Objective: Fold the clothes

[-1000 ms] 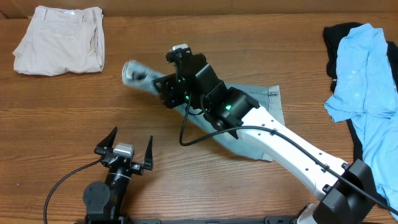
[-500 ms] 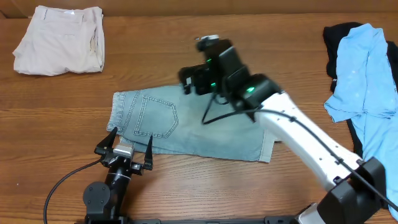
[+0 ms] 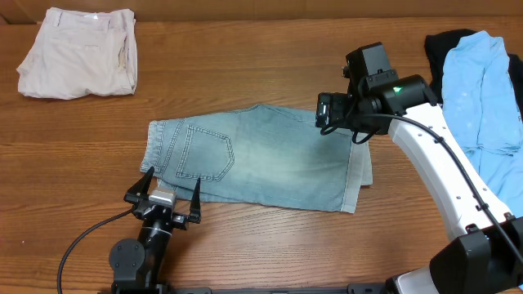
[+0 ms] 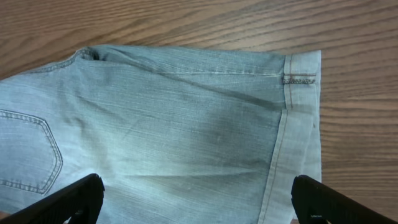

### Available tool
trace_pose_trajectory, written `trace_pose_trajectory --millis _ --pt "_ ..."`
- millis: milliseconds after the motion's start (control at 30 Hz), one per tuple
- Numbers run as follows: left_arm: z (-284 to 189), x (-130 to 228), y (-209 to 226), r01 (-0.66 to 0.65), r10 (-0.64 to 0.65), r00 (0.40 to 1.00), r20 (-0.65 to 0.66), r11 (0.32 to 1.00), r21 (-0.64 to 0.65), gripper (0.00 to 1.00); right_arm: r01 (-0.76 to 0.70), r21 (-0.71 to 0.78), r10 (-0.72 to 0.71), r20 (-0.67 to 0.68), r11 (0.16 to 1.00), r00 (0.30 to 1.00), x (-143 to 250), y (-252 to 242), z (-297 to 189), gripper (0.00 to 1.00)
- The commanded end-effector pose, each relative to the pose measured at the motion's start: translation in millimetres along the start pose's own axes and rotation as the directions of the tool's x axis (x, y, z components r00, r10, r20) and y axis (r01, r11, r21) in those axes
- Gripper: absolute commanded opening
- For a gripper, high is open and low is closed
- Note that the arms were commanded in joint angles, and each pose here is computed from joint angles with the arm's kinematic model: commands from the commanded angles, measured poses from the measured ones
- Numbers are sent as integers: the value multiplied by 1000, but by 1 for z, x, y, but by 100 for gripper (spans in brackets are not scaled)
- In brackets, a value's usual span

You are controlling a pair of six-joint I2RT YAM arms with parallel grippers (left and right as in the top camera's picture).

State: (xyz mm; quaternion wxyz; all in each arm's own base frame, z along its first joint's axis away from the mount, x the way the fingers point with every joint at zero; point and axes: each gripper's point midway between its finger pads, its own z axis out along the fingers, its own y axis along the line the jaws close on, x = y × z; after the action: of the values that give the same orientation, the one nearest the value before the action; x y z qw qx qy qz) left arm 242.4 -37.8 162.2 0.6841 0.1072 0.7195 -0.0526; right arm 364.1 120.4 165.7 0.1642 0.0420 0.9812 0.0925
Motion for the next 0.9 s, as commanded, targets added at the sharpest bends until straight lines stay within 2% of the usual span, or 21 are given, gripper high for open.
trace_pose_trajectory --millis 0,167,300,467,600,700,767,867 --pt "0 1 0 1 -1 1000 4 1000 -3 100 0 -26 1 46 1000 999 -9 4 -10 100" --pt "-1 6 21 -51 49 998 -25 991 -124 100 8 -49 -2 105 999 994 -23 10 -12 100" --pt "-2 6 22 -51 47 998 -28 990 -131 100 -13 -41 18 109 999 994 -26 2 -12 100" --pt "-2 6 22 -51 47 998 -28 990 -131 100 -267 -1 265 139 964 954 -41 -45 -16 100" --pt "-1 5 20 -46 43 999 -24 992 -121 100 -366 14 361 127 931 924 -41 -76 -19 100" --pt "-1 -8 -16 36 -40 998 39 995 94 100 -396 -2 395 77 918 915 -33 -81 -19 100" --pt "-7 -16 -45 63 -81 995 58 963 264 100 -401 -10 401 47 916 915 -28 -79 -19 100" --pt "-18 -26 -74 56 -100 992 79 899 435 100 -403 3 403 25 915 915 -21 -80 -19 100"
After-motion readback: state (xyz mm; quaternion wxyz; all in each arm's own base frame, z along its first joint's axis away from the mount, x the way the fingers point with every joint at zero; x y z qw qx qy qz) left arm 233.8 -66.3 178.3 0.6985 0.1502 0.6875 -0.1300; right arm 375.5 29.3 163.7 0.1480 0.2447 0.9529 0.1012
